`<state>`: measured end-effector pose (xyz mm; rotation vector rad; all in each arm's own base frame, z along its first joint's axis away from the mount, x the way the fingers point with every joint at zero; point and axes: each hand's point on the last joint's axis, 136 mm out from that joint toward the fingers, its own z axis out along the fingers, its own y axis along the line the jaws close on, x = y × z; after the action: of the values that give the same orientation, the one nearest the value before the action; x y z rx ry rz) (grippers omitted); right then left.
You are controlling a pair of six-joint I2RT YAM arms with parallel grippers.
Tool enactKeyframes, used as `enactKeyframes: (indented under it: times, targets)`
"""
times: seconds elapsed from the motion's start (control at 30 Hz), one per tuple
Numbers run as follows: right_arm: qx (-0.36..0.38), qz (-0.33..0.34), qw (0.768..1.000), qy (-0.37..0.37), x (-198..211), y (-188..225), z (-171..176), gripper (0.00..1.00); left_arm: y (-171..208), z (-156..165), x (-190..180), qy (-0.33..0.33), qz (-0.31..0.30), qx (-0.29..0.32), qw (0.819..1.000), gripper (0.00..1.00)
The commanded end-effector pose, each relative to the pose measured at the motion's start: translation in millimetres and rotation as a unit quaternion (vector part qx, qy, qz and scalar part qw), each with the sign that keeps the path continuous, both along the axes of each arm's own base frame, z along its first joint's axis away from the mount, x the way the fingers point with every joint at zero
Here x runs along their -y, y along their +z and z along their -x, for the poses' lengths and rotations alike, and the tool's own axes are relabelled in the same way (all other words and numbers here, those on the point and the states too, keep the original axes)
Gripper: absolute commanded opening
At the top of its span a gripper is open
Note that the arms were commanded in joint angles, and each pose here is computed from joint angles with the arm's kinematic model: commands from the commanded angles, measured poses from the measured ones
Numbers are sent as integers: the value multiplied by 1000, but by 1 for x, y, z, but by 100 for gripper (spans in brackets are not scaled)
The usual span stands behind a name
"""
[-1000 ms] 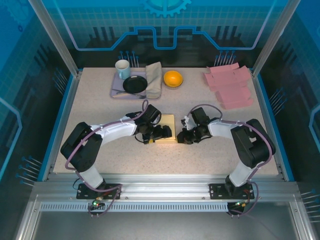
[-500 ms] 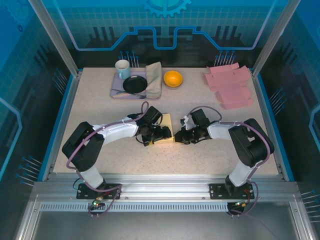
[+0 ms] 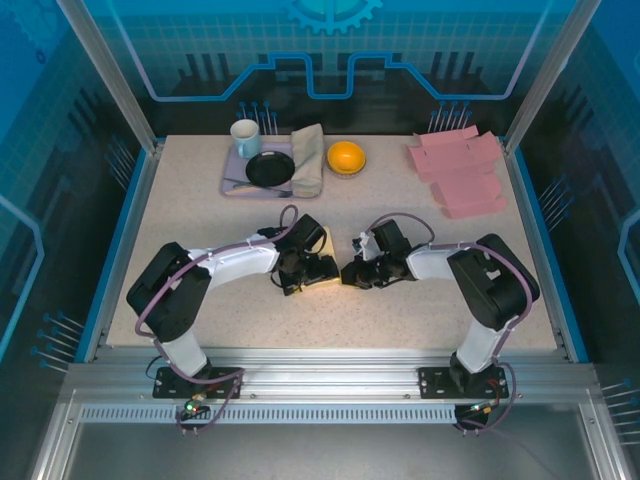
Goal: Fold the paper box
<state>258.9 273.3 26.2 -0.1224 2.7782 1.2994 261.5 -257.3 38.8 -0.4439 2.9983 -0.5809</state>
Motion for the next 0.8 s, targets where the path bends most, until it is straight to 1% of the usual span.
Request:
enactKeyframes:
  times: [0.0,0.13,0.27,0.4,0.6,0.7,0.77]
  targets:
    - [38,-106,985,128,-51,45,28,12,21,-15,53,-51,77,44,995,91]
    - [36,-82,988,123,-40,37,26,13,20,-19,42,-50,59,48,996,91]
    - [26,-58,994,92,-25,28,19,13,19,-26,26,-43,50,49,997,91]
    - [32,-38,997,64,-11,25,14,13,20,-33,11,-38,43,51,997,91]
    - [63,1,997,38,9,33,5,16,36,-43,-16,-20,31,66,997,91]
    - [90,46,995,27,26,39,-2,18,47,-42,-33,-6,12,77,997,91]
    - [118,79,990,22,37,47,-12,23,53,-37,-43,6,-2,80,997,91]
